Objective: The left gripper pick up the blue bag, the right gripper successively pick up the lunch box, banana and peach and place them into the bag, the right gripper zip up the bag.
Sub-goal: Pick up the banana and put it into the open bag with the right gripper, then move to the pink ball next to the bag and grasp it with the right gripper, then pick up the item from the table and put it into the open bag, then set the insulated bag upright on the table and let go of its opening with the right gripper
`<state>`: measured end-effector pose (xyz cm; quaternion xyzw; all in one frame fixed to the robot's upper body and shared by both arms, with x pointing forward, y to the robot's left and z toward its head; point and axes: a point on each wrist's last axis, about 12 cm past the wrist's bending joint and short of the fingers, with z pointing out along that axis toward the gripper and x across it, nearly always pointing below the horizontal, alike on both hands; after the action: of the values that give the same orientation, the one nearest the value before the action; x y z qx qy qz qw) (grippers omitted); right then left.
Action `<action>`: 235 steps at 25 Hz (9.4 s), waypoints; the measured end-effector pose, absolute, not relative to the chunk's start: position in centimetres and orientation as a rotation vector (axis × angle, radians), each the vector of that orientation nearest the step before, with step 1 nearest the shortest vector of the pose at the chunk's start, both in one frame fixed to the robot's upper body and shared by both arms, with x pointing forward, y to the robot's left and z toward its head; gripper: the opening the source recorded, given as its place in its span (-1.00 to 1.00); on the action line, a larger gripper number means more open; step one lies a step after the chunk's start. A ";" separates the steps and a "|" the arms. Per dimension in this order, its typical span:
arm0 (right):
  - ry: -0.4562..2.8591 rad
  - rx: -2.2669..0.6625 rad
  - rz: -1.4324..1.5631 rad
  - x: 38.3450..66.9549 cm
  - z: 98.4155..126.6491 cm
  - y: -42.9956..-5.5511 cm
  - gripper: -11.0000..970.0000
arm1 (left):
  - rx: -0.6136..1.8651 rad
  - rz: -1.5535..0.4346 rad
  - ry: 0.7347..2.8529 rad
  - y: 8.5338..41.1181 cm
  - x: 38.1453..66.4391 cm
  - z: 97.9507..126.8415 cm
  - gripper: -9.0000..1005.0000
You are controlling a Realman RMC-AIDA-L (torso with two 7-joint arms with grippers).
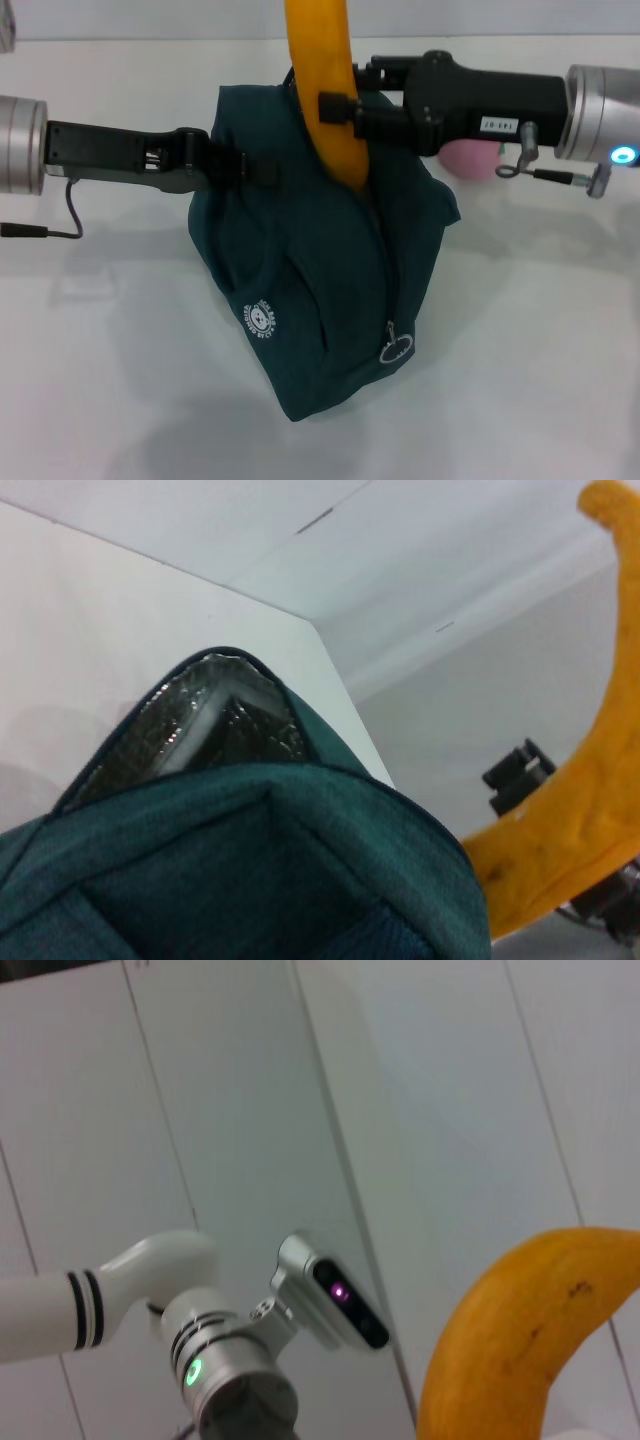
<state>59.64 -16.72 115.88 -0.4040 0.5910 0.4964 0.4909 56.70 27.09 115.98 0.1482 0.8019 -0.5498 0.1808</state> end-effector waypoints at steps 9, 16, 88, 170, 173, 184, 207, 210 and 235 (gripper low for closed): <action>1.484 -0.985 1.215 59.0 114.2 -16.8 -0.04 | 0.404 -1.543 2.267 27.4 56.7 115.9 -0.87; 1.443 -1.074 1.230 58.0 113.9 -16.6 -0.02 | 0.396 -1.536 2.271 27.5 56.7 115.8 -0.87; 2.007 -0.557 0.555 64.0 106.8 -22.2 0.68 | 0.412 -1.536 2.255 26.5 57.5 116.3 -0.85; 1.501 -0.908 1.133 60.2 113.9 -16.1 0.20 | 0.383 -1.549 2.266 27.1 57.0 115.7 -0.83; 1.510 -0.906 1.119 60.3 113.8 -16.1 0.35 | 0.383 -1.549 2.266 27.1 57.0 115.7 -0.83; 1.533 -0.823 1.093 60.8 113.8 -17.2 0.49 | 0.383 -1.545 2.267 27.2 57.0 115.6 -0.83; 1.762 -0.710 1.043 61.0 111.2 -17.6 0.49 | 0.384 -1.545 2.262 27.2 56.8 115.4 -0.82; 1.769 -0.694 1.040 60.9 111.0 -17.8 0.49 | 0.383 -1.545 2.262 27.2 56.8 115.4 -0.82; 1.855 -0.488 1.153 60.4 110.1 -18.3 0.28 | 0.381 -1.548 2.266 27.1 56.7 115.2 -0.82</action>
<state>60.40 -18.30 110.07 -0.1961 0.7458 0.4635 0.4365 56.71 27.08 115.23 0.1352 0.8039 -0.5492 0.1842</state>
